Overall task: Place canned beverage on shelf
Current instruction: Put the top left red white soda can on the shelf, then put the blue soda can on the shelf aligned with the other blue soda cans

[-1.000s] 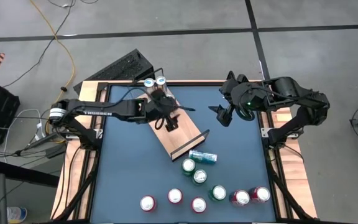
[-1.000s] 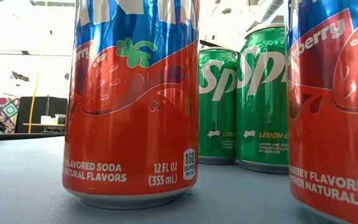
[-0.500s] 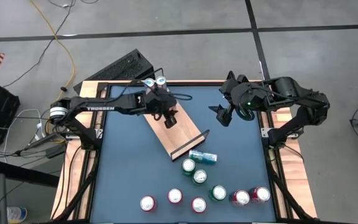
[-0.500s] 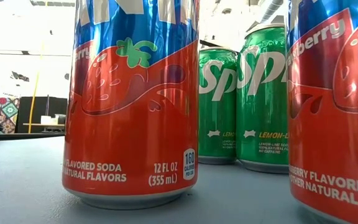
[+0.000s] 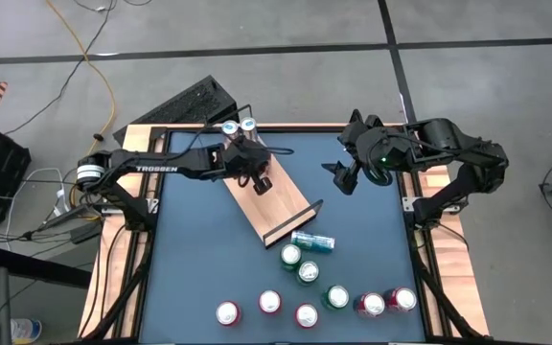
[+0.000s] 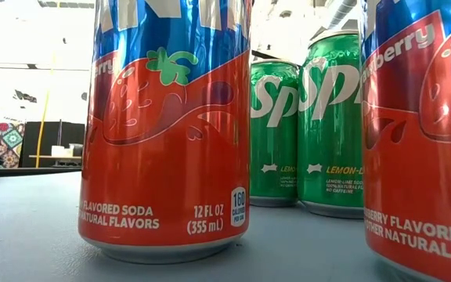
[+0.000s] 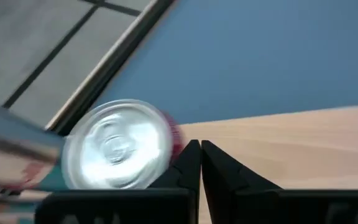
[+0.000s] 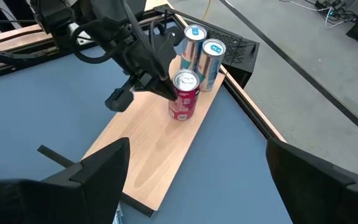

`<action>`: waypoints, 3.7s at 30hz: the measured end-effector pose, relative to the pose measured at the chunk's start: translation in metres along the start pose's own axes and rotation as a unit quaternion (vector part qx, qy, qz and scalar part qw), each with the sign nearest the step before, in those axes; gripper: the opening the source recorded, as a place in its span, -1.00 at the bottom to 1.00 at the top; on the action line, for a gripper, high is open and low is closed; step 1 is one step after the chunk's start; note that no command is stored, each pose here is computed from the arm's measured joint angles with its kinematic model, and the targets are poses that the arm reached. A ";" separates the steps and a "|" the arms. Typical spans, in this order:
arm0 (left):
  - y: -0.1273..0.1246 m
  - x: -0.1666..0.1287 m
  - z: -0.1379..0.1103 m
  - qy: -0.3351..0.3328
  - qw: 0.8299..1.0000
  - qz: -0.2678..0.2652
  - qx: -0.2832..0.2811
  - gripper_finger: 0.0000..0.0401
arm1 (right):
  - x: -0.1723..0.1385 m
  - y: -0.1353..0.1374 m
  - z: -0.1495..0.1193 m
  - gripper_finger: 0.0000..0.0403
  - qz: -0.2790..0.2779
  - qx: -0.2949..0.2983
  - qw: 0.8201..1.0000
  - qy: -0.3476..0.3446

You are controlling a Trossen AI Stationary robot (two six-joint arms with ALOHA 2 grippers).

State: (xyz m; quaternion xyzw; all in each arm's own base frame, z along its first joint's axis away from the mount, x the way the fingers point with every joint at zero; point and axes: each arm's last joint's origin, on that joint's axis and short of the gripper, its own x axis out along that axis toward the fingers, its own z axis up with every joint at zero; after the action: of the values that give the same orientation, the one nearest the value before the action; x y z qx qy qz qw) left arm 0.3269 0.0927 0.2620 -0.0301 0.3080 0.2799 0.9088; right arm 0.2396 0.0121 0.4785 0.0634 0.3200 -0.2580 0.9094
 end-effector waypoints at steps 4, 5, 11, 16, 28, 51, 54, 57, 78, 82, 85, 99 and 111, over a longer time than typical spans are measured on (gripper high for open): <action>0.007 0.002 0.000 -0.005 0.999 0.034 -0.016 -0.99 | 0.000 0.000 0.000 0.79 0.000 0.000 1.000 0.000; 0.009 0.003 0.000 -0.006 0.999 0.039 -0.018 -0.99 | 0.000 0.000 0.000 0.79 0.000 0.000 1.000 0.000; 0.021 0.006 0.001 -0.003 0.998 0.058 -0.027 -0.99 | 0.000 0.000 0.000 0.79 0.000 0.000 1.000 0.000; 0.029 0.008 0.002 -0.007 0.997 0.069 -0.031 -0.99 | 0.000 0.000 0.000 0.79 0.000 0.000 1.000 0.000; 0.017 0.002 0.017 -0.055 0.997 0.013 -0.051 -0.99 | 0.000 0.000 0.000 0.79 0.000 0.004 1.000 0.000; 0.007 -0.192 0.068 -0.168 0.963 -0.209 0.001 -0.28 | 0.002 0.004 -0.019 0.79 0.022 -0.058 0.995 0.084; -0.005 -0.198 0.062 -0.150 0.960 -0.235 0.008 -0.11 | 0.014 0.017 -0.039 0.79 0.031 -0.063 0.986 0.150; -0.015 -0.204 0.060 -0.154 0.955 -0.251 0.016 0.03 | 0.027 0.036 -0.065 0.79 0.038 -0.070 0.976 0.204; -0.023 -0.207 0.054 -0.126 0.956 -0.266 -0.012 0.17 | 0.123 0.088 -0.187 0.79 0.084 -0.087 0.964 0.238; -0.023 -0.207 0.054 -0.121 0.957 -0.265 -0.012 0.17 | 0.134 0.085 -0.198 0.79 0.084 -0.101 0.963 0.237; -0.023 -0.207 0.054 -0.119 0.957 -0.266 -0.017 0.17 | 0.141 0.083 -0.205 0.79 0.085 -0.100 0.963 0.235; -0.022 -0.206 0.053 -0.115 0.957 -0.265 -0.021 0.17 | 0.165 0.087 -0.218 0.79 0.122 -0.131 0.960 0.217; -0.022 -0.206 0.052 -0.113 0.958 -0.262 -0.020 0.17 | 0.187 0.099 -0.241 0.68 0.114 -0.158 0.942 0.272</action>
State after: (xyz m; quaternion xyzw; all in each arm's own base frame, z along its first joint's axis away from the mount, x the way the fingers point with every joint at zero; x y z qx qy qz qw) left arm 0.2326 -0.0152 0.4203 -0.0961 0.1785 0.0401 0.9784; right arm 0.2816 0.0840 0.1693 0.0225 0.5823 -0.0712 0.8096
